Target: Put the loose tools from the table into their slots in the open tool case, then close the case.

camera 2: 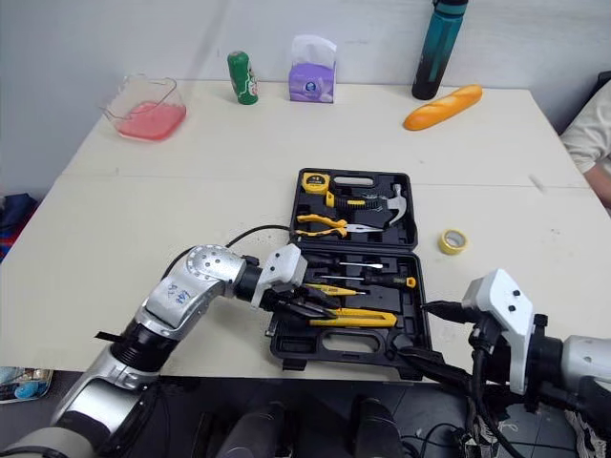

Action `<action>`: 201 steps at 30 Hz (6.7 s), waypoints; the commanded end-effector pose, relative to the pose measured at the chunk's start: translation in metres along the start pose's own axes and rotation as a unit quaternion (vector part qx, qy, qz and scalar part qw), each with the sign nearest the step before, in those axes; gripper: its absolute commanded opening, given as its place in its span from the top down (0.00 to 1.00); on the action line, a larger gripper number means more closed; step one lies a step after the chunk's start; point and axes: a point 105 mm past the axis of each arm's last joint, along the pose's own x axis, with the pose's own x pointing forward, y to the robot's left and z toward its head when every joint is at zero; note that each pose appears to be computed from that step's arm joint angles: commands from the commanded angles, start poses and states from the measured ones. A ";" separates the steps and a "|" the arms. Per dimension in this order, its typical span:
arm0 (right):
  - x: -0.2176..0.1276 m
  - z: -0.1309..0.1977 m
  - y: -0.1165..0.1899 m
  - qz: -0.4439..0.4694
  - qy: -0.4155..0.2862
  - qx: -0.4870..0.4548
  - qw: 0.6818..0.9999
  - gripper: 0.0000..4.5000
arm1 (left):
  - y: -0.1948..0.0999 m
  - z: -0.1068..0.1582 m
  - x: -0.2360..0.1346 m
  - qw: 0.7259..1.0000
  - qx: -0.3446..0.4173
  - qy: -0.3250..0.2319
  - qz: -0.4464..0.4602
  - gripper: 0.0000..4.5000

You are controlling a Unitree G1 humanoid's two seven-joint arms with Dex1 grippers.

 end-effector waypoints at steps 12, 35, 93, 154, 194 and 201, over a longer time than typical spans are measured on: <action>0.003 0.005 -0.006 -0.006 -0.003 -0.017 1.000 0.00 | -0.006 -0.054 0.006 0.987 0.013 0.161 -0.013 0.99; -0.105 -0.048 -0.086 -0.235 0.035 0.031 0.971 0.00 | -0.013 -0.027 -0.170 0.934 -0.184 -0.046 0.302 0.01; 0.055 0.030 -0.201 -0.012 0.223 -0.186 0.957 0.67 | 0.025 0.096 -0.082 0.984 0.043 -0.117 0.126 0.00; 0.047 -0.041 -0.003 0.053 -0.113 -0.034 0.992 0.99 | -0.039 0.060 -0.049 0.996 0.007 -0.065 -0.055 0.00; 0.042 0.000 -0.156 -0.165 0.029 -0.111 0.980 1.00 | 0.045 -0.037 -0.155 0.959 -0.071 0.059 0.269 0.98; 0.081 0.009 -0.150 -0.119 0.023 -0.139 0.983 1.00 | 0.075 -0.050 -0.125 0.950 -0.080 0.057 0.296 0.98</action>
